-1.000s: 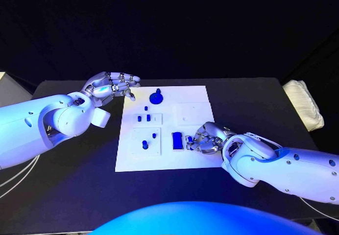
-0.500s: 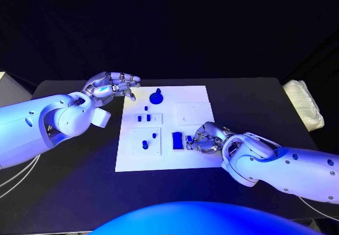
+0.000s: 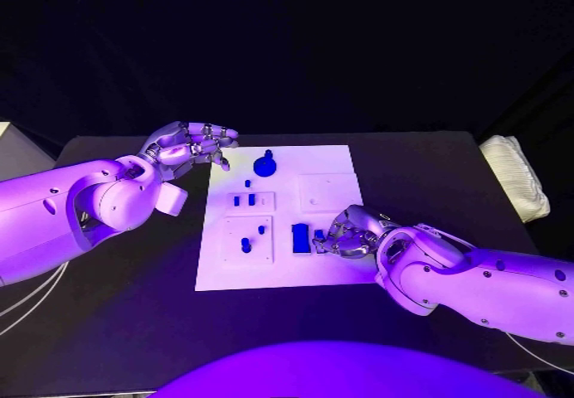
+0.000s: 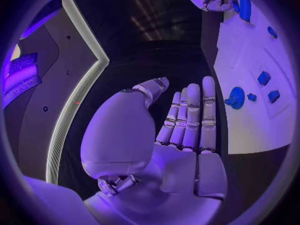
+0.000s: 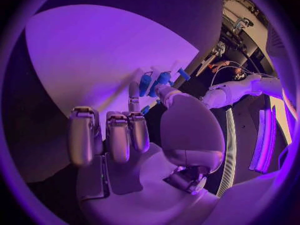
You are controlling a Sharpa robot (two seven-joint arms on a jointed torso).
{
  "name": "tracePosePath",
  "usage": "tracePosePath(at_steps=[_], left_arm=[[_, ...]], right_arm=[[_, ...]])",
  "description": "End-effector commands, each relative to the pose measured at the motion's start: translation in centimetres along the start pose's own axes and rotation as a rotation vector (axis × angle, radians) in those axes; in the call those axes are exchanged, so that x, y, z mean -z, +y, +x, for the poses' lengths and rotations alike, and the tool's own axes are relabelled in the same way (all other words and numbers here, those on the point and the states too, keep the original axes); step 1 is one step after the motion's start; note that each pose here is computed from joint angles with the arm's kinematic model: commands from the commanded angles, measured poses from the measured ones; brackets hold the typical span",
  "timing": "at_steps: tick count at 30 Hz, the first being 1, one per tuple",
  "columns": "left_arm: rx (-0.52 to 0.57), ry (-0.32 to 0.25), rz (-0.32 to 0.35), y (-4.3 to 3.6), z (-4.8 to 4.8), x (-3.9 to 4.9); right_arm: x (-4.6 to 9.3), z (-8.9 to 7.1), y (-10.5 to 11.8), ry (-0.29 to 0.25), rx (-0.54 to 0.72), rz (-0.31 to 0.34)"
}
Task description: Assemble the parts on the task board
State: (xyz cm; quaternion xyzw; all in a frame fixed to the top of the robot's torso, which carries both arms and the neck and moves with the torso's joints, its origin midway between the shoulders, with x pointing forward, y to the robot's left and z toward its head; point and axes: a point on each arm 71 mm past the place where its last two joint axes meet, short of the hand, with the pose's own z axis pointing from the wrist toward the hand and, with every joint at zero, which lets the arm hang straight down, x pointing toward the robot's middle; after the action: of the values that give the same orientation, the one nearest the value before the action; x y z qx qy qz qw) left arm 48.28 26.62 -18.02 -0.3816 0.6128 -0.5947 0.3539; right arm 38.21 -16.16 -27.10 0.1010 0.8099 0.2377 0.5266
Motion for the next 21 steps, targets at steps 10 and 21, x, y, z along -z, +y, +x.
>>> tracePosePath(at_steps=[10,21], left_arm=[[0.002,0.02,0.007,-0.06,0.22,-0.09],[0.002,0.019,0.006,-0.05,0.17,-0.06]], right_arm=[[0.2,-0.03,0.35,-0.003,-0.02,-0.036],[0.73,-0.23,0.05,0.002,-0.029,-0.041]])
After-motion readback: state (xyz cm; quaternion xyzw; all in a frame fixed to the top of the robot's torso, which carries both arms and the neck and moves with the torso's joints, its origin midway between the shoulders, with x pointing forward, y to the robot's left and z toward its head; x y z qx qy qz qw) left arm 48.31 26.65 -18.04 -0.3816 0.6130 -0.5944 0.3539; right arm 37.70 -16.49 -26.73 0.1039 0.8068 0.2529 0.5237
